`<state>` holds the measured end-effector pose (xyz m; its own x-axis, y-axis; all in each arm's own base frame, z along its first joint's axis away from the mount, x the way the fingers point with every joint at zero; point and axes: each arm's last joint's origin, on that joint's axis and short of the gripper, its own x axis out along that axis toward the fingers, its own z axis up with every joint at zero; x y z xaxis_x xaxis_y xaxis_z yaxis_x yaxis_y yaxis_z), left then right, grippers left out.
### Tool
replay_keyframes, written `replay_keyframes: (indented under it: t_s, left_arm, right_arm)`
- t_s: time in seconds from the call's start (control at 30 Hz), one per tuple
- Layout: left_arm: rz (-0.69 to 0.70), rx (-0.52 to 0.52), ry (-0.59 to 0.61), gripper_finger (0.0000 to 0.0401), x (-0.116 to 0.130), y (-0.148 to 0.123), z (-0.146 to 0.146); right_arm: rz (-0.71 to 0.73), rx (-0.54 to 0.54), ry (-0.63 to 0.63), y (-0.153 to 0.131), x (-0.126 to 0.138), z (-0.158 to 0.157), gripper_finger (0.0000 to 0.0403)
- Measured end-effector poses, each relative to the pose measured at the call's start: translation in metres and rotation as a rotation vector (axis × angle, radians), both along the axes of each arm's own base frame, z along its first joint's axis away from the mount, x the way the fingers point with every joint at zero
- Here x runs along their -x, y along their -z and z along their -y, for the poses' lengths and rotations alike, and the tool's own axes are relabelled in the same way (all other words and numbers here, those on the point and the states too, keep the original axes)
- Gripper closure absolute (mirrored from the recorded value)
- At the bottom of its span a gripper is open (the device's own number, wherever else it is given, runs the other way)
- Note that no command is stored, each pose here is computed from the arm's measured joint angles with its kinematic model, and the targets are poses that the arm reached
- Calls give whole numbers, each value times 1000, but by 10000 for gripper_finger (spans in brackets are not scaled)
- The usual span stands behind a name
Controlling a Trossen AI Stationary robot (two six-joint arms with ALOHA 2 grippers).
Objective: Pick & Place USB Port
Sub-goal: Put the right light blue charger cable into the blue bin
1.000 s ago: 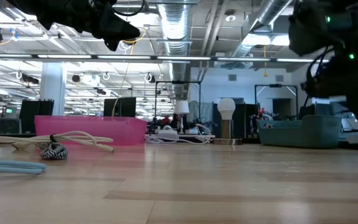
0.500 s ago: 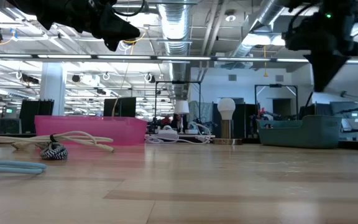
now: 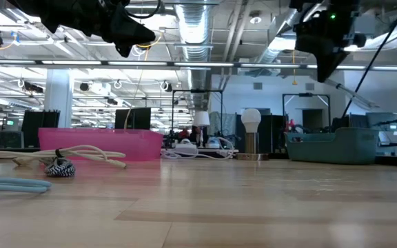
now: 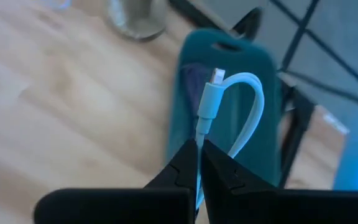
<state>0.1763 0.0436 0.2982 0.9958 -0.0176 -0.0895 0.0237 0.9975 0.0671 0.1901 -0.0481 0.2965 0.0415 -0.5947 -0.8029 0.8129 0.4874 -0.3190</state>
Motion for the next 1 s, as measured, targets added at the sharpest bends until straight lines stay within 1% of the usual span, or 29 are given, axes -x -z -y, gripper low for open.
replay_keyframes:
  t_s: [0.2, 0.47, 0.7, 0.77, 0.83, 1.0]
  left_arm:
    - [0, 0, 0, 361, 0, 0, 0]
    - [0, 0, 0, 361, 0, 0, 0]
    - [0, 0, -1, 361, 0, 0, 0]
    - [0, 0, 0, 361, 0, 0, 0]
    - [-1, 0, -1, 361, 0, 0, 0]
    - [-1, 0, 0, 361, 0, 0, 0]
  right_arm:
    - [-23, 58, 59, -11, 5, 31, 403]
    - [15, 121, 86, -14, 6, 70, 403]
    - [12, 139, 150, -16, 16, 90, 403]
    - [5, 132, 164, -13, 19, 94, 403]
    - [9, 100, 167, -7, 22, 97, 403]
    - [-11, 76, 170, 14, 25, 102, 403]
